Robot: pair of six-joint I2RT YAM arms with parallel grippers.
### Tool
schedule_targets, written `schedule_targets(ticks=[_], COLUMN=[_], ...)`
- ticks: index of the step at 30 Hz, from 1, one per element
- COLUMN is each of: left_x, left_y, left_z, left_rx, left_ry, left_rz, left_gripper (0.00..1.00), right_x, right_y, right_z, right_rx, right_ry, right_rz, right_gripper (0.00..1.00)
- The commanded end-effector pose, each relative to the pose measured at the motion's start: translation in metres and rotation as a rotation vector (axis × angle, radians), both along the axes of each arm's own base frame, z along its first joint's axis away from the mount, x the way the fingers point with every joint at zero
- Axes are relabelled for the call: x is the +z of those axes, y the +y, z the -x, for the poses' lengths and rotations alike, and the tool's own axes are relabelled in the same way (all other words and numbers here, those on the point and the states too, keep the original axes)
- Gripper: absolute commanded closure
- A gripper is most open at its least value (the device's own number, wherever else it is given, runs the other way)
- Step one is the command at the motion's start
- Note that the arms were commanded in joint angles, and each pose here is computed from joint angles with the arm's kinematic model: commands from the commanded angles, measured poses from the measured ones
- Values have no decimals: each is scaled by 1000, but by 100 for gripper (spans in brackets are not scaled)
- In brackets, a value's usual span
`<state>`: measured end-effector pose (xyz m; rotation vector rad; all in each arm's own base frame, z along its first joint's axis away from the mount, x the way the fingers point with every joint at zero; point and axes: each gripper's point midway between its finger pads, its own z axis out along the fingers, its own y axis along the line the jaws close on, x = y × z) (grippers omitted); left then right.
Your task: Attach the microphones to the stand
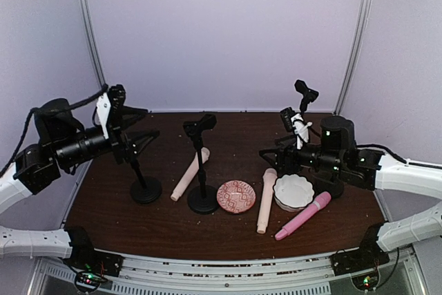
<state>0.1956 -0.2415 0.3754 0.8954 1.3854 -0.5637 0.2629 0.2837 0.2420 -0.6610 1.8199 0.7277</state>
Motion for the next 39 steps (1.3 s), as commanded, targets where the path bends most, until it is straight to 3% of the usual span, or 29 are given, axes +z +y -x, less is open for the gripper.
schedule_targets(ticks=[1,13,21,28,39], left_x=[-47,-134,-150,-162,-191], left_y=[-28,-65,-82,-103,-90], left_z=[-2,-28,-55,-72,-74], left_rx=[-17,56,127,140,198], left_ry=[47,105,54,36,89], left_rz=[-58,34,99,106,88], left_gripper=[35,36,33,38,43], right_x=[33,23,24,25,22], right_y=[21,27,22,13,7], right_z=[6,17,23,26,28], right_rx=[88,143,150,133,111], right_ry=[-69,-37,-39,-45,-31], right_rz=[-97,-95,-82,-77,-82], right_gripper=[28,32,32,32,32])
